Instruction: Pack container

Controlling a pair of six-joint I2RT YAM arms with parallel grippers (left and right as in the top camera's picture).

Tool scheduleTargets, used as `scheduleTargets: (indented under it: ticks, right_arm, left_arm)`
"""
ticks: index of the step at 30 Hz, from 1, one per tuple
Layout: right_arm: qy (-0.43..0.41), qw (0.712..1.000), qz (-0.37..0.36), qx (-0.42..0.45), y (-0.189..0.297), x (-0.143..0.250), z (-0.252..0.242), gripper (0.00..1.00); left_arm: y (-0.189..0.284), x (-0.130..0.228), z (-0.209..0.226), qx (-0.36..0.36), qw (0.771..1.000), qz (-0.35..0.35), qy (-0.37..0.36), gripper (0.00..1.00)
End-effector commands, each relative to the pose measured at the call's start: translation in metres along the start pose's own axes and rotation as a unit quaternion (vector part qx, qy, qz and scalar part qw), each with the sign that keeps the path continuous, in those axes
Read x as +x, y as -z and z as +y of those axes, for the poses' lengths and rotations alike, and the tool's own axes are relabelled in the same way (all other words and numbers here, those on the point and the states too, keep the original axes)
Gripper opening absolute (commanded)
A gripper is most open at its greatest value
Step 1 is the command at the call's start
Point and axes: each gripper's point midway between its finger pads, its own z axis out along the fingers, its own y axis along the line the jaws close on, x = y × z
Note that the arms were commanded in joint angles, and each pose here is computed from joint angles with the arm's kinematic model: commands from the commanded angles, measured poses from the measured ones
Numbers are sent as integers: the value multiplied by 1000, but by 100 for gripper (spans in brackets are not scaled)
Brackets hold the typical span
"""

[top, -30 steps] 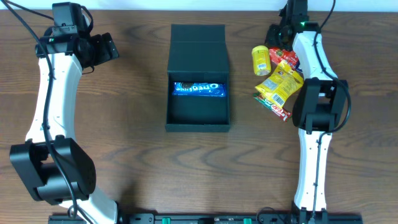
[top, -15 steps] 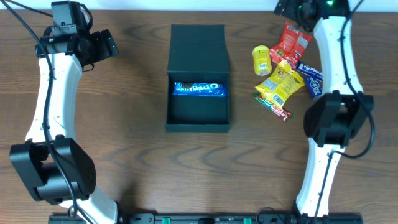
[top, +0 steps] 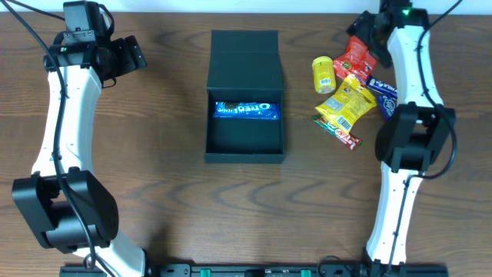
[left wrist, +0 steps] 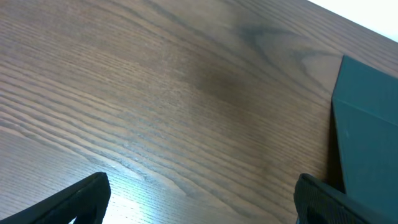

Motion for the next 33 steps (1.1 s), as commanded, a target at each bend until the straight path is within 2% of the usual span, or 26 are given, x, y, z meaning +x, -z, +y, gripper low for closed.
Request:
scheduleTargets:
  ticks: [1, 15, 25, 27, 30, 33]
  right_arm:
    - [-20, 999, 28, 11, -23, 15, -8, 99]
    - [-4, 998, 58, 37, -59, 32, -28, 99]
    - [5, 997, 75, 24, -73, 38, -28, 98]
    - [8, 997, 75, 24, -74, 38, -29, 87]
    - [8, 997, 75, 24, -74, 38, -29, 66]
    - [8, 997, 75, 24, -74, 39, -29, 37]
  left_arm:
    - [-5, 3, 3, -4, 1000, 7, -10, 95]
    - [-5, 4, 4, -5, 1000, 8, -19, 95]
    - [-5, 4, 4, -5, 1000, 8, -19, 95]
    - [-5, 4, 4, -5, 1000, 8, -19, 96]
    - [-5, 4, 4, -5, 1000, 8, -21, 96]
    - [-5, 4, 4, -5, 1000, 8, -21, 95]
